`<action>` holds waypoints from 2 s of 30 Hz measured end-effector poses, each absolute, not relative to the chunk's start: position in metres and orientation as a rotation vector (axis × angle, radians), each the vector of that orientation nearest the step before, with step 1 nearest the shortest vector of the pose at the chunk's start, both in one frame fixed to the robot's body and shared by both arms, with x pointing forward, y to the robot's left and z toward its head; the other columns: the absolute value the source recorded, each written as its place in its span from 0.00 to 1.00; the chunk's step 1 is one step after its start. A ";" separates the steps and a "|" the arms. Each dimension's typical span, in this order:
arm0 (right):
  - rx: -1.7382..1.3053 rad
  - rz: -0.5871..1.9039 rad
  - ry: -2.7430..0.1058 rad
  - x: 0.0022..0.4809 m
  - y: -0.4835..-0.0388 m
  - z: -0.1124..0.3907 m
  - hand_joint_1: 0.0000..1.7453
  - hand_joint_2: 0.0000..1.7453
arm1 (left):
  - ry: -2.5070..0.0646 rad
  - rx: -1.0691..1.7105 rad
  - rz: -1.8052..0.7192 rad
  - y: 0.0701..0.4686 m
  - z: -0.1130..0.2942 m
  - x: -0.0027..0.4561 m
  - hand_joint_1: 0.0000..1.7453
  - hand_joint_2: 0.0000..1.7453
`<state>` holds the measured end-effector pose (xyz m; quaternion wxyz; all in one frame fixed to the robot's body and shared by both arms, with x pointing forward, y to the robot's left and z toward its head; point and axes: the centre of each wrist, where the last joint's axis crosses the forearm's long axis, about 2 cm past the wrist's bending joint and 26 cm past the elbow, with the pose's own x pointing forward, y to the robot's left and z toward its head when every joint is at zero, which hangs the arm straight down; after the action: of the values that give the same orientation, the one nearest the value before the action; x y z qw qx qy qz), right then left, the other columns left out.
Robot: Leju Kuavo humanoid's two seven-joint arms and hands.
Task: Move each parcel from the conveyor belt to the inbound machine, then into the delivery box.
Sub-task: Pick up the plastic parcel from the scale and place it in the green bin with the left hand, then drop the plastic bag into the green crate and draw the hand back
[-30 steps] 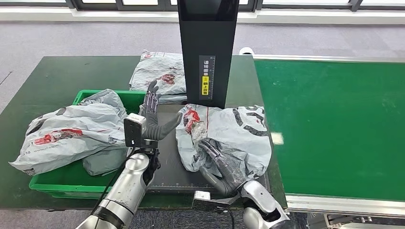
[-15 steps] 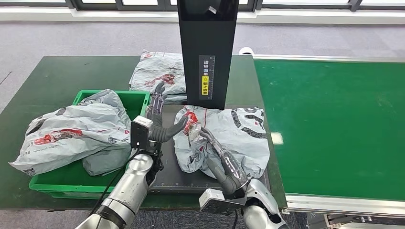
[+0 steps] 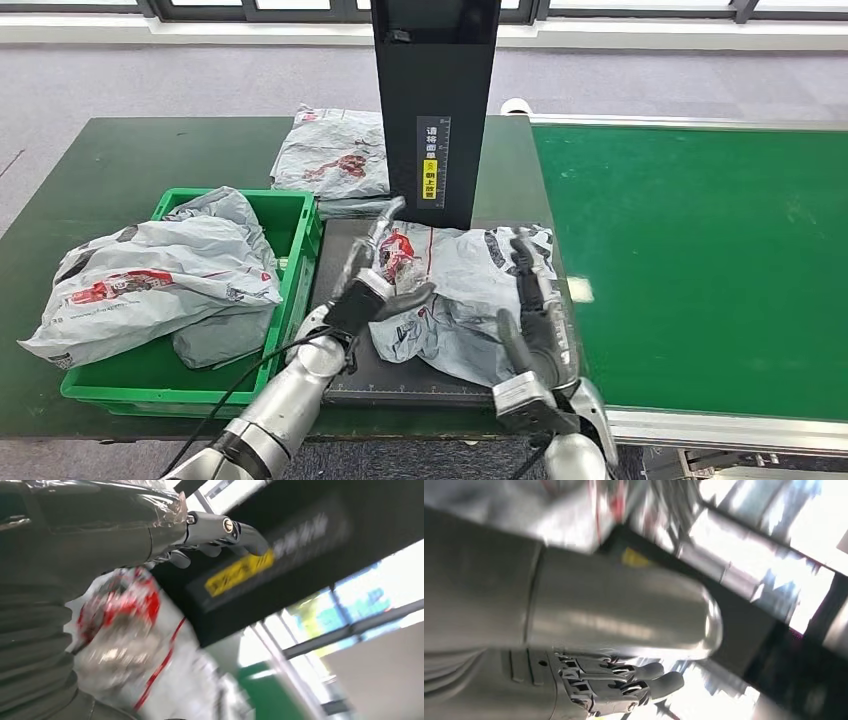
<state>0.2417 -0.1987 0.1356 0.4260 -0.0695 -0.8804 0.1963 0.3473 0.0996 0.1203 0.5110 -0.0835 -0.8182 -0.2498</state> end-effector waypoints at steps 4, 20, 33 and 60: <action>-0.320 0.271 -2.204 0.258 -0.220 0.144 0.00 1.00 | -1.851 -0.080 -0.853 0.083 0.110 0.342 0.00 1.00; -0.412 0.057 -2.152 0.287 -0.247 0.140 0.00 1.00 | -1.476 0.311 -1.657 0.065 0.104 0.346 1.00 1.00; -0.403 0.045 -2.133 0.278 -0.243 0.139 0.00 1.00 | -1.636 0.503 -1.559 0.069 0.116 0.356 1.00 1.00; -0.439 -0.005 -2.060 0.259 -0.251 0.119 0.00 1.00 | -1.993 1.539 -0.780 0.209 0.207 0.385 1.00 1.00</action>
<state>0.2589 -0.2510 0.1194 0.4946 -0.1812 -0.8500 -0.0019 0.3845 0.2090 0.2074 0.2501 0.5652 -0.7320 -0.2866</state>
